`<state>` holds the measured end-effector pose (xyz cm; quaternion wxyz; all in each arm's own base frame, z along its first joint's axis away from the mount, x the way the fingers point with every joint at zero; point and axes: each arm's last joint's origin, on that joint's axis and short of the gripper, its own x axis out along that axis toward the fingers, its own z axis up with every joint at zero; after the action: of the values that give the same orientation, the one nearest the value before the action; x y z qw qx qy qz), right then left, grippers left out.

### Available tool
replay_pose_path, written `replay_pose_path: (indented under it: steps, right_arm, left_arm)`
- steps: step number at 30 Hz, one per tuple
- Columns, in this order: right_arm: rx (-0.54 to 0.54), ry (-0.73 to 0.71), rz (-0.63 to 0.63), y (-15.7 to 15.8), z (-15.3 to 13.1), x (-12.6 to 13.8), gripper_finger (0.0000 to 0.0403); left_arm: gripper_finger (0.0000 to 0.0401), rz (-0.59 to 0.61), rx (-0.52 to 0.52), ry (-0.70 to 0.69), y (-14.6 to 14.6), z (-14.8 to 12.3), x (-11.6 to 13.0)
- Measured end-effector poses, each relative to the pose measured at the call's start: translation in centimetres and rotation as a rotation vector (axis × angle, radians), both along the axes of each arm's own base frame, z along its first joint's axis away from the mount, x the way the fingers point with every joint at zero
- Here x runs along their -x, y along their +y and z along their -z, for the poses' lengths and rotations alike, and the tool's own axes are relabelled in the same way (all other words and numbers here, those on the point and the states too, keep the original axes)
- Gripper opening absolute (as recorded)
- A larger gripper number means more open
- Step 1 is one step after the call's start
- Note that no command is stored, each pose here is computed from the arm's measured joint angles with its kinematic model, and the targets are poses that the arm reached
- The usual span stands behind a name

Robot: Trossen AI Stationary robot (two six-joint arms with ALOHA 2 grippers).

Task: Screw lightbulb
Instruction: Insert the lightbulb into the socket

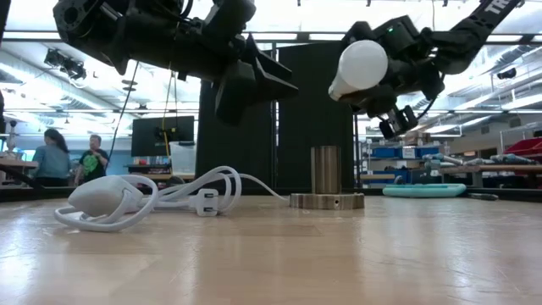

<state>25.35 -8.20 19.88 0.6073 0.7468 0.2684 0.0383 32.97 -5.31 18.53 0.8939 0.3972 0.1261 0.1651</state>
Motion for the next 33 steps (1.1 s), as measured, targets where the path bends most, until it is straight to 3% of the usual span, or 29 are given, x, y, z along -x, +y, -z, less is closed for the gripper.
replay_pose_path:
  steps: [7, 18, 25, 33]
  right_arm:
    - [-0.135, 0.166, -0.031, 0.0, 1.4, -2.3, 0.0151]
    - [-0.393, 0.318, -0.275, 0.4, 3.6, -6.4, 0.0151]
    - [-0.415, 0.341, -0.221, -1.8, 4.4, -6.6, 0.0151]
    - [-0.427, 0.353, -0.199, -2.6, 4.6, -6.1, 0.0151]
  left_arm:
    - [0.0218, 0.027, -0.046, 0.058, 0.0, 0.4, 0.0]
    - [0.0218, 0.004, -0.008, 0.081, 0.0, 0.8, 0.1]
    - [0.0218, 0.024, 0.027, 0.110, -0.8, 1.2, 0.3]
    - [0.0219, 0.155, 0.068, 0.093, -0.9, 1.1, 0.1]
